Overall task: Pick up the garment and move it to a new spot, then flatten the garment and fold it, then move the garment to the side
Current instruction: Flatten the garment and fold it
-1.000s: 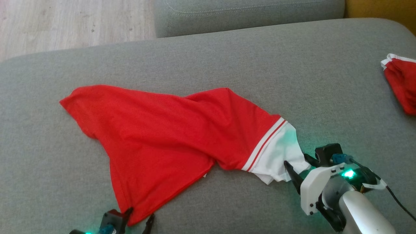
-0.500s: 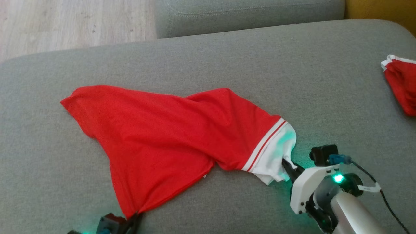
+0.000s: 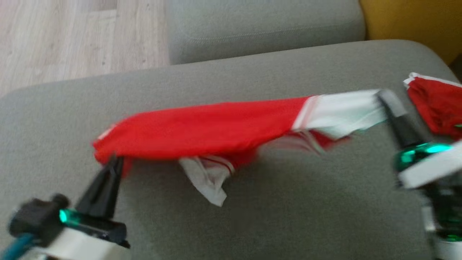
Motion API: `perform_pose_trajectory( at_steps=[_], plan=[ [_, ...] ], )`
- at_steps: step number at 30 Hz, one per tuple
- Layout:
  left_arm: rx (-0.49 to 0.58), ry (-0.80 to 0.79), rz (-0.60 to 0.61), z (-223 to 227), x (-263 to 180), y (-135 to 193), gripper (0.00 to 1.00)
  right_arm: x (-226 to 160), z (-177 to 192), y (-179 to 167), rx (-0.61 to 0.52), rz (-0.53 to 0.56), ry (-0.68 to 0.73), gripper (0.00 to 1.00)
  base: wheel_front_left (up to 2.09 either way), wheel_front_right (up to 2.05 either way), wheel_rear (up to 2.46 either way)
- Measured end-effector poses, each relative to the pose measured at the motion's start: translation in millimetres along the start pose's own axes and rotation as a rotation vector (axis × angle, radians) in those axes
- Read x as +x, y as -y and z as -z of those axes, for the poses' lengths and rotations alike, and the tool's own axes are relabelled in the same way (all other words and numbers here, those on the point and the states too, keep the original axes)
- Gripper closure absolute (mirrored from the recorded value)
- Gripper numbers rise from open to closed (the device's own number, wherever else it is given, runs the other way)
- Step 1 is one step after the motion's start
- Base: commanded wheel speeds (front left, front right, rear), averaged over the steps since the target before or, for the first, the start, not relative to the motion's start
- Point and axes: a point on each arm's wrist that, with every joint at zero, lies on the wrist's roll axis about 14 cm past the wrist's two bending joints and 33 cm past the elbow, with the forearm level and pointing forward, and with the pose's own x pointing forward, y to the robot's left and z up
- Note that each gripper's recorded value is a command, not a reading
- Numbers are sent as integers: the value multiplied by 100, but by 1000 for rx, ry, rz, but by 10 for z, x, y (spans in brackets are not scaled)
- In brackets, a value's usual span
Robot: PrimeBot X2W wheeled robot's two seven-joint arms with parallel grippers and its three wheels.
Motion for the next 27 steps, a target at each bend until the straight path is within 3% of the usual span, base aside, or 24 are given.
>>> perform_pose_trajectory(
  at_steps=[4,8,12,14,18,22,25,27],
  plan=[
    [38,194,108,-782,-84,255,100,-309,-695,-268,24,-83,195,100,0,0,0],
    [105,396,222,-1521,-137,486,100,-536,-1151,-463,4,-140,313,100,0,0,0],
    [227,520,246,-2028,0,491,100,-530,-1589,-572,-79,-165,390,100,0,0,0],
    [227,512,281,-2087,184,520,100,-424,-1751,-612,-132,-164,398,100,0,0,0],
    [233,368,288,-1851,828,379,100,36,-1933,-468,-143,-131,359,100,0,0,0],
    [243,234,247,-1535,1592,90,100,777,-1951,-109,-92,-61,268,100,0,0,0],
    [277,199,189,-1397,2178,-154,100,1399,-1914,144,-102,14,223,100,0,0,0],
    [249,275,136,-1410,2701,-345,100,1953,-1969,383,-52,50,255,100,0,0,0]
  ],
)
